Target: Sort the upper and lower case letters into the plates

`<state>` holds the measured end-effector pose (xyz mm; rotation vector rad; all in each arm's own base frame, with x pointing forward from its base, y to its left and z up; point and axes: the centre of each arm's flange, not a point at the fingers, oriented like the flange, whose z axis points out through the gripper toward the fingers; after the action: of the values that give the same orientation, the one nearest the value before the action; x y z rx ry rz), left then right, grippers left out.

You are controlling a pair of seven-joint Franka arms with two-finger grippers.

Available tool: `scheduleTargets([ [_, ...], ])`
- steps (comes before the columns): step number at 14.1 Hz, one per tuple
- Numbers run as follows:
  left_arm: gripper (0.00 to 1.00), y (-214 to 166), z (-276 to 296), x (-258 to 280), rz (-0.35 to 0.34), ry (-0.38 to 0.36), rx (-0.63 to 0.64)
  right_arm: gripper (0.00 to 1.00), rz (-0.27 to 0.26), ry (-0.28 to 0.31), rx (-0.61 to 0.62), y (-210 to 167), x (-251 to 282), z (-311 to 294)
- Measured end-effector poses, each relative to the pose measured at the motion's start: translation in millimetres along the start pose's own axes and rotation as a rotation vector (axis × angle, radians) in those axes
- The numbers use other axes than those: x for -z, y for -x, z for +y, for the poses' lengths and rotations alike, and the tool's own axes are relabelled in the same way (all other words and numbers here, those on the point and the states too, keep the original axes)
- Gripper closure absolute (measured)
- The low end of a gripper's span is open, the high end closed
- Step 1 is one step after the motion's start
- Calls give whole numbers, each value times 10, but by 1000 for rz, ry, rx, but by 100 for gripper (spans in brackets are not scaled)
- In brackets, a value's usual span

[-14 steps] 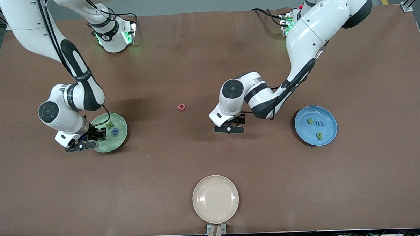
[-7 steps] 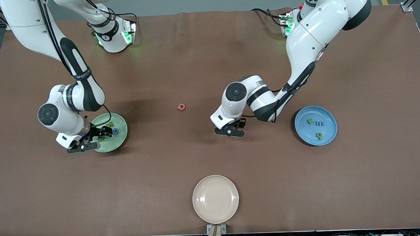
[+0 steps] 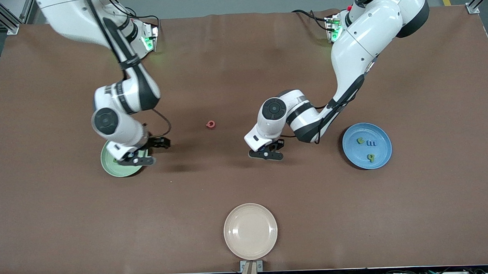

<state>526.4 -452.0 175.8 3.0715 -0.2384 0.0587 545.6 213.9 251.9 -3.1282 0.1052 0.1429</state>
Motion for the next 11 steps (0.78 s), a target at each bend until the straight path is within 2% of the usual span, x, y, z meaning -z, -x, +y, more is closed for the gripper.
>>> scheduleTargets([
  [2,53,-2,-1,1,0,0,0,0,34,-10,-48,211,-61,-424],
  [4,66,-13,-4,9,3,0,0,0,69,-24,-71,421,-190,-739],
  [5,66,-13,-3,9,3,0,0,0,83,-29,-82,517,-286,-862],
  [6,71,-14,-3,11,3,0,0,0,94,-33,-94,607,-404,-975],
  [11,73,-17,-2,14,3,0,0,0,120,-32,-81,913,-909,-1354],
])
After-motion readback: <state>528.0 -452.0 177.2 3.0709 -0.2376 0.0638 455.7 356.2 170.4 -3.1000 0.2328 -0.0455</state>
